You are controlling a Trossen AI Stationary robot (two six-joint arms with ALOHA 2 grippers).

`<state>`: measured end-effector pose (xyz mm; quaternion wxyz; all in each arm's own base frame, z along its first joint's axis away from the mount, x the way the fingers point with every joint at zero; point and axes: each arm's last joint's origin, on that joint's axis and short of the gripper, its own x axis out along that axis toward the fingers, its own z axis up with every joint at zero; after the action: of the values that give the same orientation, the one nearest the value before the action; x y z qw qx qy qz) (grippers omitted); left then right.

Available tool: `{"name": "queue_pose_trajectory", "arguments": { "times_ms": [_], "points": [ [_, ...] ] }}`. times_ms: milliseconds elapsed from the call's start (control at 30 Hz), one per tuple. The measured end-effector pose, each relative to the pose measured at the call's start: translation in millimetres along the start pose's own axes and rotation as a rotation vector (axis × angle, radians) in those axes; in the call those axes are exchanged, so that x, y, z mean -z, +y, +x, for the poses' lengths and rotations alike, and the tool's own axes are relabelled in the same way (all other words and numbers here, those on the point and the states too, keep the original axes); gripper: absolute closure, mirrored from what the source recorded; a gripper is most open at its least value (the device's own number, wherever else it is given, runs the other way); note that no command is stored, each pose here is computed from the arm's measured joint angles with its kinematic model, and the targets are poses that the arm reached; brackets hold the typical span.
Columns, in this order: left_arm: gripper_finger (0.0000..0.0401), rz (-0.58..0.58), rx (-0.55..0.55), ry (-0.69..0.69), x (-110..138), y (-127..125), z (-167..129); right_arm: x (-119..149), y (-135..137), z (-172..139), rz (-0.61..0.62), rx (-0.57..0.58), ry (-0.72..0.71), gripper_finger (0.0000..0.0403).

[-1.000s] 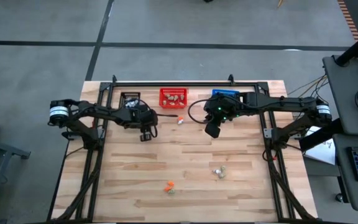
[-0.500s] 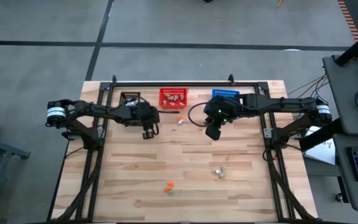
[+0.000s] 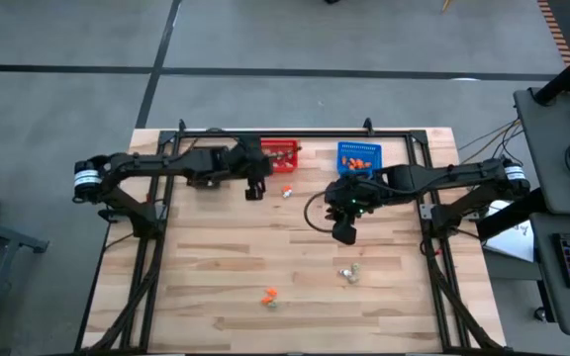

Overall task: Sort Halloween decoration
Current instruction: Put the white skull toy into the red bin

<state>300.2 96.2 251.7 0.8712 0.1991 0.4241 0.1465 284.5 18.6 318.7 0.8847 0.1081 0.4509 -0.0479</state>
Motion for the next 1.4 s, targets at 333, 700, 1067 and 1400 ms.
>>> {"name": "queue_pose_trajectory", "arguments": {
  "times_ms": [333, 700, 1067, 1400],
  "points": [
    [0.0357, -0.088, -0.024, -0.197, -7.1, 50.4, -2.3, 3.1, 12.1, -0.5, -0.036, -0.026, -0.001, 0.033],
    [0.0357, -0.127, -0.022, -0.075, 4.9, 70.7, 53.3, 2.4, 11.4, -0.4, -0.042, -0.002, -0.013, 0.033],
    [0.0364, -0.093, 0.14, 0.222, 16.2, 75.3, 108.2, 2.4, 11.3, -0.4, -0.038, -0.001, -0.013, 0.033],
    [0.0364, -0.06, 0.181, 0.325, 26.7, 70.1, 129.1, 2.3, 11.3, -0.4, -0.025, -0.001, -0.015, 0.033]
  ]
}}
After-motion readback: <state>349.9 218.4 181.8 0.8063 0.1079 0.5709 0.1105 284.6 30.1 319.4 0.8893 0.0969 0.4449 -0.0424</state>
